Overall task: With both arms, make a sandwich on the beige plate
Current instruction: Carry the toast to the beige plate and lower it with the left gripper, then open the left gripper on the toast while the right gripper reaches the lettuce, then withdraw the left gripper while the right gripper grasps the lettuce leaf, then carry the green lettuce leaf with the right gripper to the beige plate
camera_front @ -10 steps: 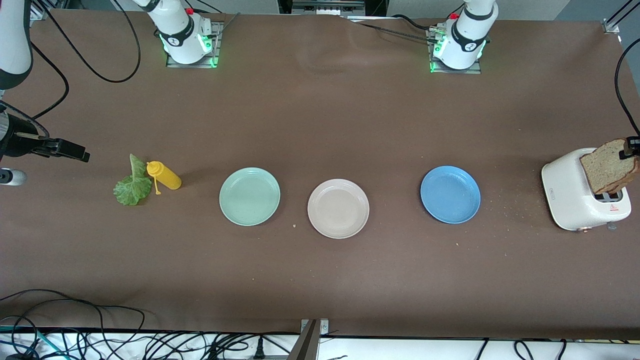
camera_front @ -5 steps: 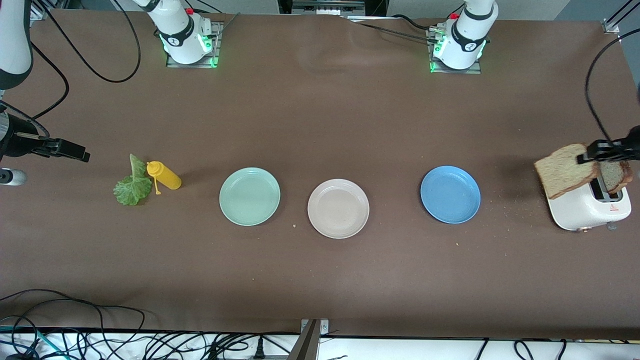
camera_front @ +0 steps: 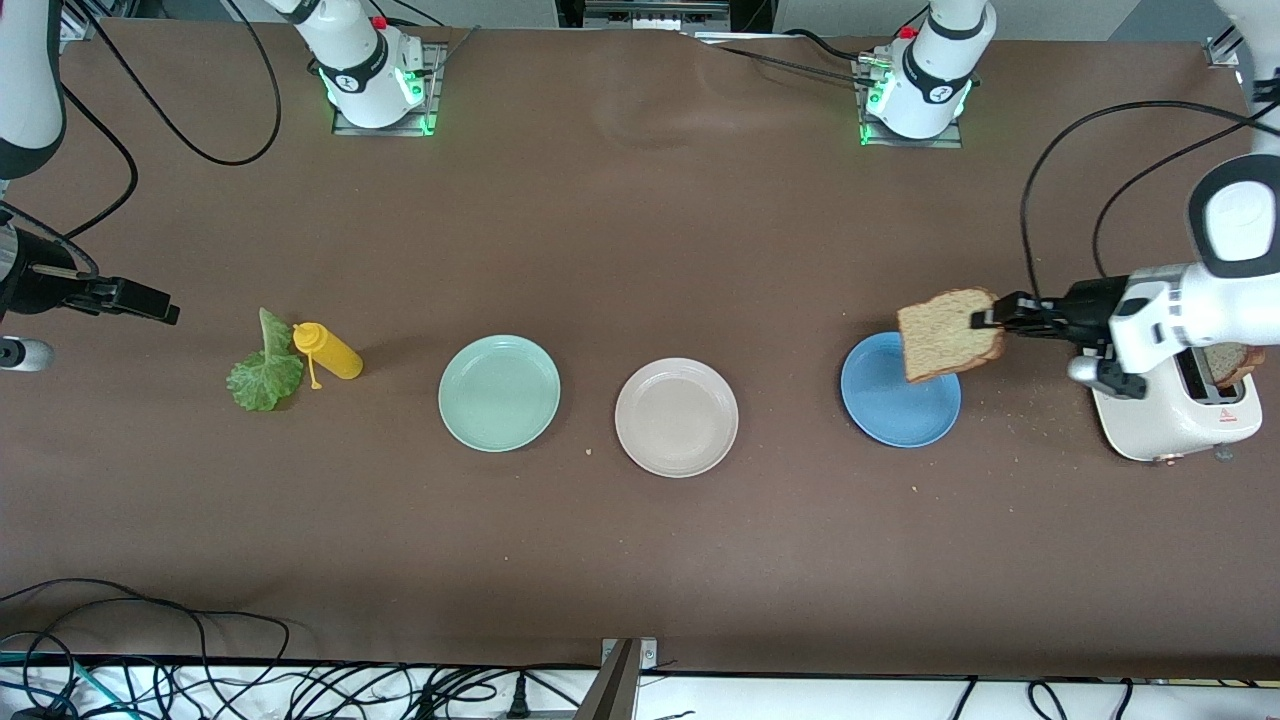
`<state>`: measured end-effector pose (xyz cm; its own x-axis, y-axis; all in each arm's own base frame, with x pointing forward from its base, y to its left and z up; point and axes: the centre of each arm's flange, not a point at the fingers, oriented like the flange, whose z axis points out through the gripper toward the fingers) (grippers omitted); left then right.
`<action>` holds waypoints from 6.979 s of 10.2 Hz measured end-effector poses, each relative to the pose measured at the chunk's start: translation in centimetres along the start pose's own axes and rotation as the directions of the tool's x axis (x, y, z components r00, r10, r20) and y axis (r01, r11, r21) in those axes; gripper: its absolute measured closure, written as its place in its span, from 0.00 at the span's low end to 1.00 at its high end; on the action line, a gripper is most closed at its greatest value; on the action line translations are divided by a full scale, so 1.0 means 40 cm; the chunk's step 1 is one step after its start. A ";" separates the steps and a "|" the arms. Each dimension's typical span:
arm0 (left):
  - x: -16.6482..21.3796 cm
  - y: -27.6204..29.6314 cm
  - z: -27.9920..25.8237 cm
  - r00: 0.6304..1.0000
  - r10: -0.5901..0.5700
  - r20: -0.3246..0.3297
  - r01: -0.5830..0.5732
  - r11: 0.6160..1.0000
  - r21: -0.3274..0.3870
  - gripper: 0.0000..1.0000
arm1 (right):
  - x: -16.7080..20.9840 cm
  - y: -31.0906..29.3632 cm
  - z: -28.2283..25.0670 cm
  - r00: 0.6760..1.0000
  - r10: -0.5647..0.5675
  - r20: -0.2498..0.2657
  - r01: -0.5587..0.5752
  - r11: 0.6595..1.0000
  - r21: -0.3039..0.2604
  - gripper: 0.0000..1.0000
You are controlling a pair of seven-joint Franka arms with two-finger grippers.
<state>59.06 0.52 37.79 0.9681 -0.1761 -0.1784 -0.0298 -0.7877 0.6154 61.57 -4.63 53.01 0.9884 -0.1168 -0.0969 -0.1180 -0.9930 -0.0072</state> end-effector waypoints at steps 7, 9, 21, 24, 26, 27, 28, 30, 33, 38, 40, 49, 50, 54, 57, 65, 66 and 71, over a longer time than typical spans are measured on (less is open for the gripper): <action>0.168 0.165 0.409 1.000 0.007 0.003 -0.006 0.961 -0.275 0.91 | 0.000 -0.002 0.000 1.000 -0.002 0.000 0.002 1.000 0.000 0.00; 0.221 0.206 0.486 0.999 -0.015 -0.032 0.004 0.942 -0.336 0.91 | 0.000 -0.002 0.001 1.000 -0.002 0.000 0.002 1.000 0.000 0.00; 0.311 0.233 0.725 0.984 -0.054 -0.171 0.001 0.954 -0.299 0.90 | 0.000 -0.002 0.001 1.000 -0.002 0.001 0.002 1.000 0.000 0.00; 0.313 0.231 0.723 0.982 -0.048 -0.180 -0.008 0.956 -0.295 0.53 | 0.000 0.012 0.001 1.000 0.007 0.001 -0.007 1.000 0.001 0.00; 0.322 0.228 0.710 0.979 -0.035 -0.203 -0.022 0.961 -0.275 0.23 | 0.001 0.032 0.004 1.000 0.020 0.004 -0.020 1.000 0.002 0.00; 0.327 0.220 0.700 0.978 -0.020 -0.209 -0.034 0.967 -0.252 0.07 | 0.004 0.037 0.012 1.000 0.024 0.009 -0.024 1.000 0.001 0.00; 0.333 0.204 0.686 0.977 -0.007 -0.215 -0.043 0.973 -0.227 0.00 | 0.013 0.040 0.030 1.000 0.027 0.015 -0.027 1.000 -0.001 0.00; 0.344 0.171 0.645 0.974 0.027 -0.227 -0.066 0.984 -0.164 0.00 | 0.038 0.058 0.083 0.998 0.040 0.038 -0.040 0.999 -0.006 0.00; 0.349 0.138 0.502 0.968 0.055 -0.244 -0.059 0.998 -0.010 0.00 | 0.077 0.074 0.175 0.996 0.053 0.073 -0.052 0.999 -0.016 0.00; 0.243 -0.010 0.255 0.976 0.043 -0.213 0.019 0.961 0.278 0.00 | 0.115 0.124 0.411 0.990 0.087 0.111 -0.084 0.996 -0.032 0.00; 0.165 -0.102 0.130 0.973 -0.020 -0.228 0.096 0.941 0.324 0.00 | 0.098 0.139 0.521 0.987 0.096 0.126 -0.093 0.995 -0.036 0.00; -0.148 -0.157 -0.291 0.971 -0.103 -0.215 0.201 0.840 0.504 0.00 | 0.042 0.168 0.800 0.966 0.116 0.230 -0.106 0.993 -0.059 0.00; -0.158 -0.136 -0.298 0.973 -0.100 -0.206 0.193 0.841 0.505 0.00 | 0.039 0.170 0.827 0.962 0.118 0.245 -0.106 0.992 -0.062 0.00; -0.166 -0.005 -0.304 0.983 -0.036 -0.179 0.126 0.845 0.519 0.00 | 0.036 0.175 0.869 0.958 0.120 0.262 -0.106 0.992 -0.067 0.12; -0.162 0.091 -0.325 0.978 0.004 -0.209 0.110 0.839 0.532 0.00 | 0.038 0.174 0.868 0.958 0.120 0.260 -0.106 0.992 -0.067 0.61; -0.161 0.258 -0.376 0.982 0.022 -0.190 0.091 0.818 0.568 0.00 | 0.111 0.158 0.688 0.962 0.107 0.250 -0.096 0.994 -0.058 0.96; -0.160 0.268 -0.375 0.982 0.024 -0.188 0.092 0.810 0.580 0.00 | 0.128 0.149 0.591 0.959 0.103 0.264 -0.092 0.994 -0.054 0.96; -0.149 0.272 -0.357 0.985 0.026 -0.171 0.081 0.806 0.587 0.00 | 0.167 -0.022 0.224 0.980 -0.002 0.197 0.009 0.999 -0.034 0.96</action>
<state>56.53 1.43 56.49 0.9953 -0.0926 -0.0286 -0.0917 -0.9953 0.0311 67.44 -4.39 43.44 0.9504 -0.1086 -0.2915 -0.1056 -0.9941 0.0260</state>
